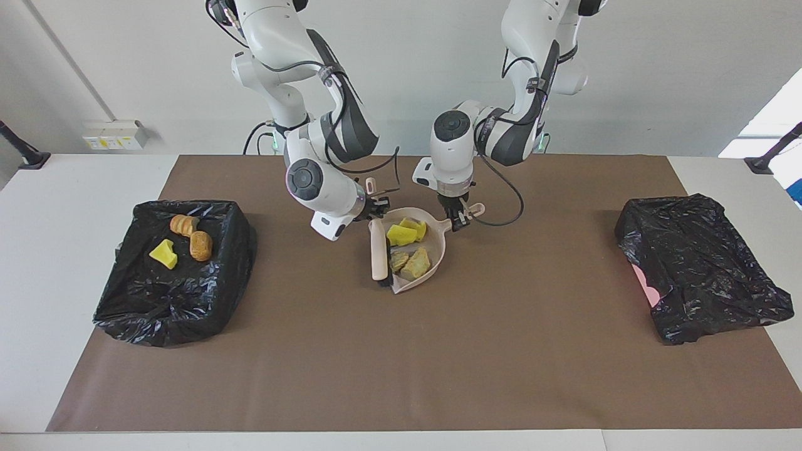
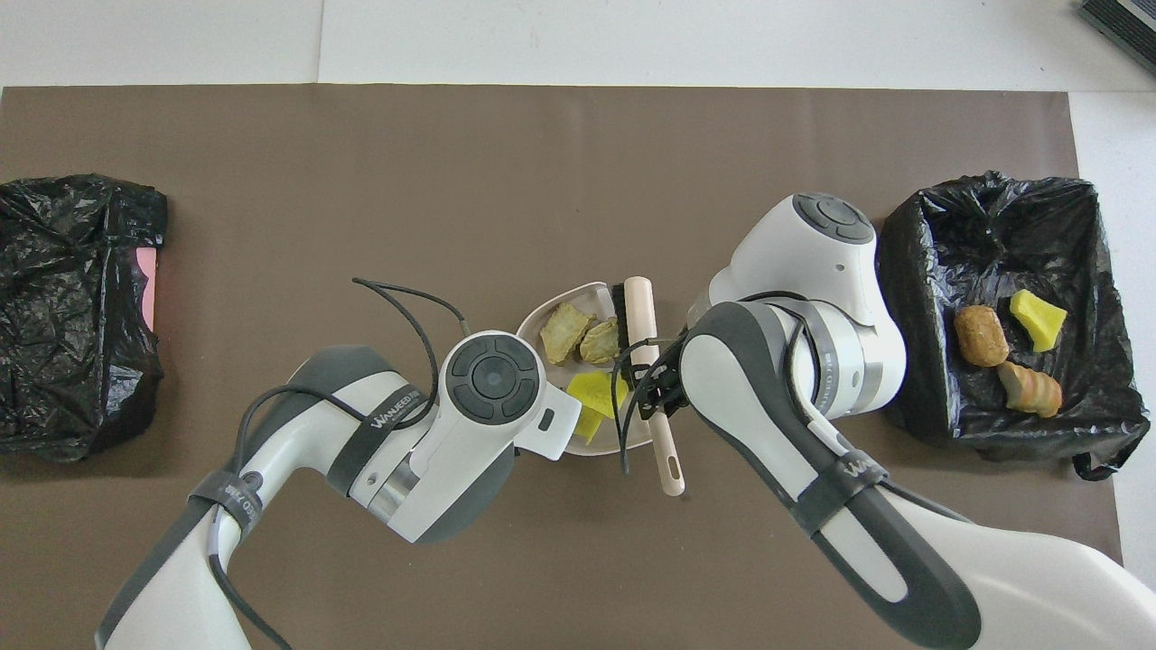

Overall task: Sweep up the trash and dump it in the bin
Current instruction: 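Sweep the trash into the dustpan with the brush in the right gripper, then carry the dustpan to the black bag while the right gripper drops the brush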

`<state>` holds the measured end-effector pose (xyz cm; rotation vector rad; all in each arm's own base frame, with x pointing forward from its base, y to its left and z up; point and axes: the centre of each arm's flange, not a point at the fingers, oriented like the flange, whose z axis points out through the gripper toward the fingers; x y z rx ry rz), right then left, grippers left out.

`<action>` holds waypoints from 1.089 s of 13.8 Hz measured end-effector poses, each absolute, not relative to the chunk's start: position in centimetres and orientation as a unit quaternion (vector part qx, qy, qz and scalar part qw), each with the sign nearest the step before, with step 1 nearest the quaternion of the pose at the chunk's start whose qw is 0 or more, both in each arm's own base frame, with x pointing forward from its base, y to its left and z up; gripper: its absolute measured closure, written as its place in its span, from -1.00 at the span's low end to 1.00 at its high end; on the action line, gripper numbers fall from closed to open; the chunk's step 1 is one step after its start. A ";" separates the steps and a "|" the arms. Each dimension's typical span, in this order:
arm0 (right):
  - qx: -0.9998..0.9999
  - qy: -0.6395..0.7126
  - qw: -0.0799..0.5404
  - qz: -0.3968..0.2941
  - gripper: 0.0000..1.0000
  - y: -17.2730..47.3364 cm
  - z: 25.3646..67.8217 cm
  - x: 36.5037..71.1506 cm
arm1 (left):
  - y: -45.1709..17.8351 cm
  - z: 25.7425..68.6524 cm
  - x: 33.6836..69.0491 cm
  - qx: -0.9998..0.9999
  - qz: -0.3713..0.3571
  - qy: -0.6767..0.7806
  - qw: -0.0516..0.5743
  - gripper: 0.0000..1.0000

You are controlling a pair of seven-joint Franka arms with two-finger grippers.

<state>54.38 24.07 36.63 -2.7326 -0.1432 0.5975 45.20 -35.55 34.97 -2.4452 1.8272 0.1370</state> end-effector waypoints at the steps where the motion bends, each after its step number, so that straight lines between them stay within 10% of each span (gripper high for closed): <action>1: -0.962 -0.054 0.167 0.211 0.49 23.5 37.9 54.6 | -35.4 35.0 45.3 -0.800 0.045 0.596 0.043 0.37; 7: -0.975 -0.082 0.061 0.197 0.49 23.3 44.4 51.6 | -35.1 35.0 45.6 -0.802 0.042 0.594 0.043 0.37; 15: -0.977 -0.007 -0.009 0.214 0.49 29.8 42.6 41.1 | -29.2 38.3 49.7 -0.797 0.019 0.602 0.042 0.37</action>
